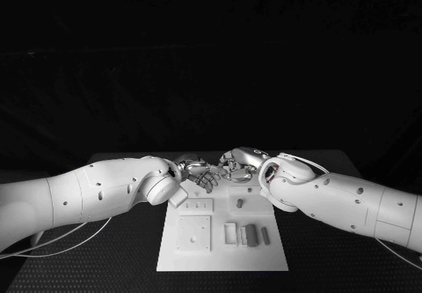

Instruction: Assemble the parts on the task board

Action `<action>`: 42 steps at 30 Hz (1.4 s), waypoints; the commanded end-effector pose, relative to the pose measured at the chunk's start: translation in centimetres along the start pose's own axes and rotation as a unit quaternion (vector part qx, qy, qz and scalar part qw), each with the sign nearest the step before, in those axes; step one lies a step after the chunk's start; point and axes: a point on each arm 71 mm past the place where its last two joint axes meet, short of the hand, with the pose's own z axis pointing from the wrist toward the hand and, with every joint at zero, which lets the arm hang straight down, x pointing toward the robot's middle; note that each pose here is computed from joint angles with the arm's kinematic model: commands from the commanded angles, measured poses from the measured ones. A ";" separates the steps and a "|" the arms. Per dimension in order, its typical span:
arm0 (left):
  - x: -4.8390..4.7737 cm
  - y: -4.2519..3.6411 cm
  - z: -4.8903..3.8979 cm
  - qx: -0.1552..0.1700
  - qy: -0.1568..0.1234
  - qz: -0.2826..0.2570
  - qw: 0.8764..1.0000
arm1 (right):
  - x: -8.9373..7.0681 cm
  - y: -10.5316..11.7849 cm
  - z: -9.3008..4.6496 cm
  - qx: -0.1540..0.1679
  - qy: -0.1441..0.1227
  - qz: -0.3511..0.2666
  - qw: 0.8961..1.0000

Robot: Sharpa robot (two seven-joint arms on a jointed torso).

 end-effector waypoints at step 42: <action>0.12 -0.27 -0.09 0.017 0.004 -0.009 1.000 | 1.2 1.3 -0.1 -0.018 0.026 0.005 1.000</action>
